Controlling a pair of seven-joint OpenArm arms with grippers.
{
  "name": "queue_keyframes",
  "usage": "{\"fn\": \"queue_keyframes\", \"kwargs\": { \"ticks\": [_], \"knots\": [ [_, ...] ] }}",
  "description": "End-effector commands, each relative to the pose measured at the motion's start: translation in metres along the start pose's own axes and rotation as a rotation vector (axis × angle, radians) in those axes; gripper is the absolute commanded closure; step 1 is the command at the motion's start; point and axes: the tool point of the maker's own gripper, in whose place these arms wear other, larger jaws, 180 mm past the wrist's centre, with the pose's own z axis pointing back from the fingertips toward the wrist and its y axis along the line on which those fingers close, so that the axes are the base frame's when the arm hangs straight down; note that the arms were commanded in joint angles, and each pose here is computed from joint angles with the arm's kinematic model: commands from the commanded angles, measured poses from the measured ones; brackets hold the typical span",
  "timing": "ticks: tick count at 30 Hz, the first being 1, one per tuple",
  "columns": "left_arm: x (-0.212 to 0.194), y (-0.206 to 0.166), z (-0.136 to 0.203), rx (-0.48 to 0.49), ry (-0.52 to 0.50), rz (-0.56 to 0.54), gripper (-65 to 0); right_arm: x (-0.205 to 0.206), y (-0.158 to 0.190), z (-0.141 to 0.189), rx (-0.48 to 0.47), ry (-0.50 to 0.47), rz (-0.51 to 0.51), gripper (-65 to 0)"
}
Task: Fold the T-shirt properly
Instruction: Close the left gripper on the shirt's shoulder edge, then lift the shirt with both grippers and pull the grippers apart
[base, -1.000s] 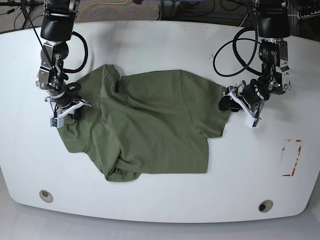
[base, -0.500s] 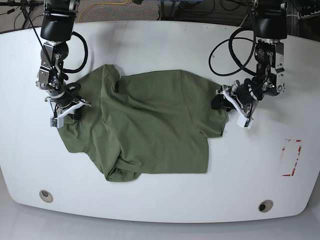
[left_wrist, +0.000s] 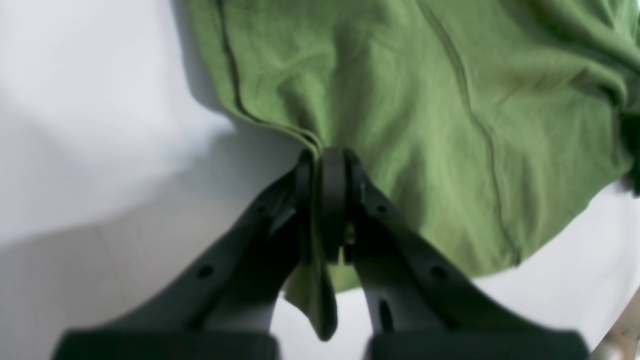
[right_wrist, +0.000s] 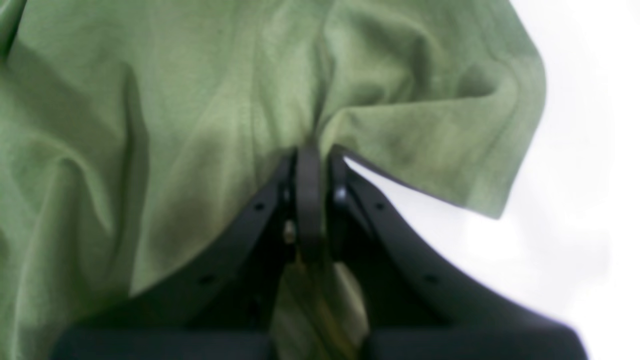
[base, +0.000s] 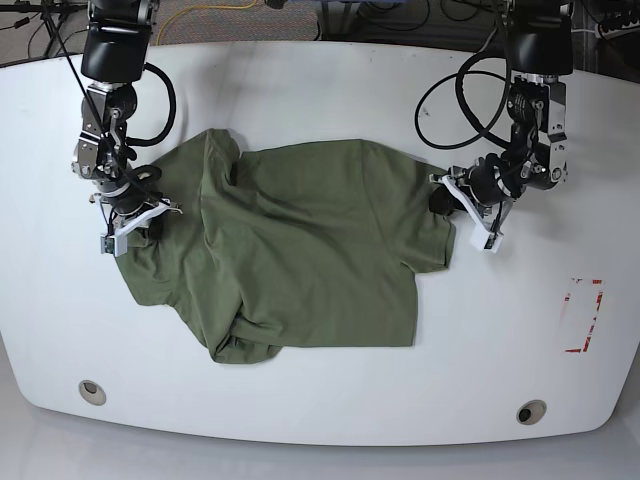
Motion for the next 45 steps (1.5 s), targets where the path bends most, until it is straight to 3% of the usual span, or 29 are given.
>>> {"fn": "queue_keyframes", "kwargs": {
  "ticks": [1,6,12,19,45],
  "knots": [
    [0.007,-0.004,0.010,0.024,0.011,-0.064,0.0,0.011,-0.003,0.002,-0.004,-0.012,0.016,0.0],
    [0.028,-0.024,0.025,0.012,-0.064,-0.136,0.0,0.023,0.007,0.013,0.011,-0.052,0.051,0.0],
    [0.069,-0.018,0.060,0.063,-0.206,-0.166,0.0,0.037,0.022,0.028,0.031,-0.084,0.104,0.0],
    [0.115,-0.048,0.092,0.058,-0.350,-0.288,0.0,0.065,0.037,0.043,0.050,-0.152,0.153,0.0],
    [0.301,-0.117,0.204,0.079,-0.844,-0.546,0.0,0.255,0.039,0.105,0.003,-0.590,0.221,0.0]
  ]
}}
